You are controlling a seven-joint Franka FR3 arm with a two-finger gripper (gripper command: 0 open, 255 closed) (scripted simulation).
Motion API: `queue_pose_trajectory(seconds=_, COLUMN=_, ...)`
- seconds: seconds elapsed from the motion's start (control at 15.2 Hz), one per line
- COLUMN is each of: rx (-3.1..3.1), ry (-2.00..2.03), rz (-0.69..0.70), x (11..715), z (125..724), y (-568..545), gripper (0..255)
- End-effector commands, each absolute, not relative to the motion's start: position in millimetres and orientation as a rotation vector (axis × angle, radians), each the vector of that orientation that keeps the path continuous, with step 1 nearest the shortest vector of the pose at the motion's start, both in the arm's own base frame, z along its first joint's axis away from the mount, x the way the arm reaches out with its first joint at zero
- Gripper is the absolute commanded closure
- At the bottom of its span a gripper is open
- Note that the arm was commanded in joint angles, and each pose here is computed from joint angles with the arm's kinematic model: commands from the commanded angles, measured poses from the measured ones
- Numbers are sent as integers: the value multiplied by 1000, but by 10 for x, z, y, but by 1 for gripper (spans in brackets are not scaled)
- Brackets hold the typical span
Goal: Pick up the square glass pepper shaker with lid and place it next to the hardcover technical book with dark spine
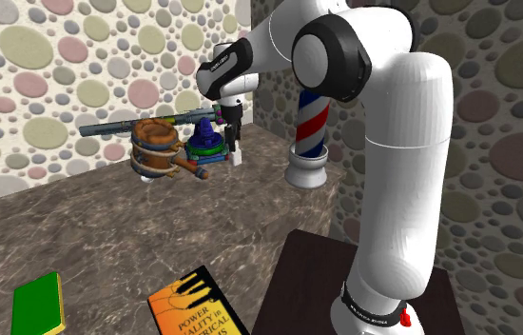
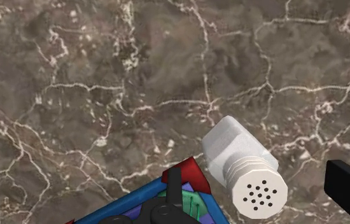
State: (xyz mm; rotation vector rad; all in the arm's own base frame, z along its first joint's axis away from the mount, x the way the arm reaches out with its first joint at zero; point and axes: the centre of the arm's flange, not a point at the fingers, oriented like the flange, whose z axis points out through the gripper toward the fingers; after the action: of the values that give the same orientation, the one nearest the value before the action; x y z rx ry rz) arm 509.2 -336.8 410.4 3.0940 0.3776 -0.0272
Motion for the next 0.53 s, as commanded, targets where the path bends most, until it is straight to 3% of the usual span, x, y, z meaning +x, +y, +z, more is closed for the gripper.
queue_pose_trajectory(seconds=0.0, rx=3094, ry=378, rz=-26, x=5090, z=4088, y=-3365, gripper=0)
queue_pose_trajectory(seconds=0.33, rx=3094, ry=378, rz=-27, x=5090, z=4088, y=-3365, gripper=0)
queue_pose_trajectory(seconds=0.4, rx=3094, ry=378, rz=-27, x=5090, z=4088, y=-3365, gripper=255)
queue_pose_trajectory(seconds=0.46, rx=3094, ry=378, rz=-27, x=5090, z=4088, y=-3365, gripper=255)
